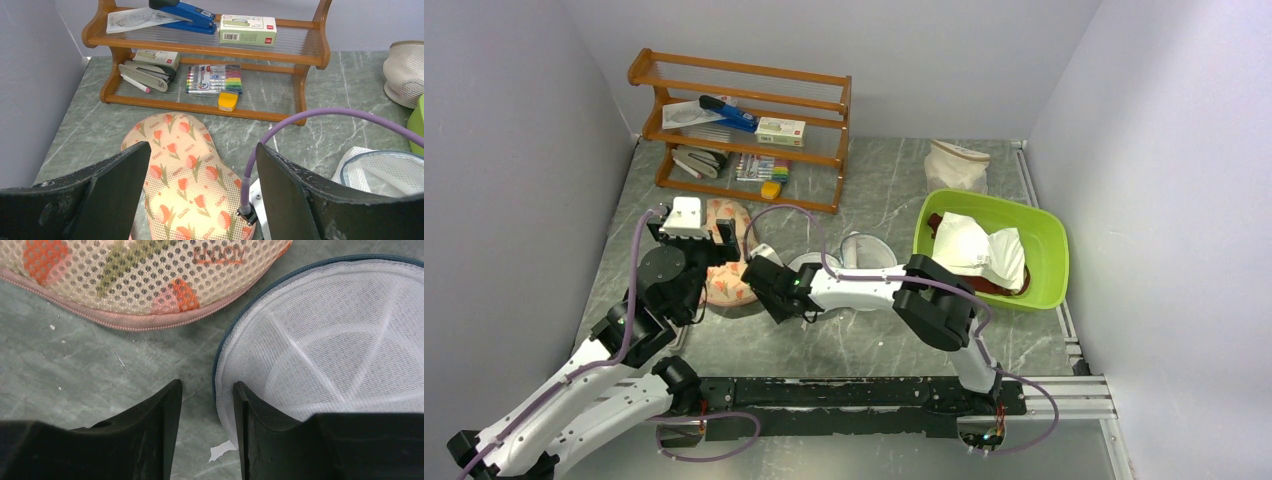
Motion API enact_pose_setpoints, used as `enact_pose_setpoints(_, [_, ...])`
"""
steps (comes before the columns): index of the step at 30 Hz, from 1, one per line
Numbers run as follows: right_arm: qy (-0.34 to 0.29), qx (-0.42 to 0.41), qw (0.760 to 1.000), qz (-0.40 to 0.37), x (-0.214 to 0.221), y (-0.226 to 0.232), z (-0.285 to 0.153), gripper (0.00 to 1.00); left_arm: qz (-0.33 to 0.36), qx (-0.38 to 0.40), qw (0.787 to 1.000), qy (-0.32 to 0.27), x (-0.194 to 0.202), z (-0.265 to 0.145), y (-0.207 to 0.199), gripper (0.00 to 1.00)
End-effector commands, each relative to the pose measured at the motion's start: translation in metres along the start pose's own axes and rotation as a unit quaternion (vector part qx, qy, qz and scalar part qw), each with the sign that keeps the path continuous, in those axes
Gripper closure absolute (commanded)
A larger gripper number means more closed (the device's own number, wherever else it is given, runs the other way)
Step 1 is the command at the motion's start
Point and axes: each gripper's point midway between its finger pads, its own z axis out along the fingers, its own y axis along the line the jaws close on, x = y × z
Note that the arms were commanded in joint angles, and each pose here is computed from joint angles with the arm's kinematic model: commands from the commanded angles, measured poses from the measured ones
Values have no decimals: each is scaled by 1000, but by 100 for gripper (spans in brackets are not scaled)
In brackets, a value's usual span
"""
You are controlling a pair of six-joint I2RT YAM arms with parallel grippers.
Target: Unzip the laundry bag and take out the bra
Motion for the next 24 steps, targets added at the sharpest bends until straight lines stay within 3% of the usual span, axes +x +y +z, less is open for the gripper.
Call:
enact_pose_setpoints(1, [-4,26,1000,15,3,-8,15,59,-11,2,1000,-6,-4,2,-4,11])
enact_pose_setpoints(8, [6,52,998,30,22,-22,14,75,-11,1,1000,-5,-4,2,-4,11])
enact_pose_setpoints(17, [-115,-4,991,69,-34,-23,-63,100,-8,3,1000,-2,-2,3,-6,12])
enact_pose_setpoints(24, [-185,-100,971,111,-68,-18,-121,100,-10,1,1000,-7,-4,2,-3,12])
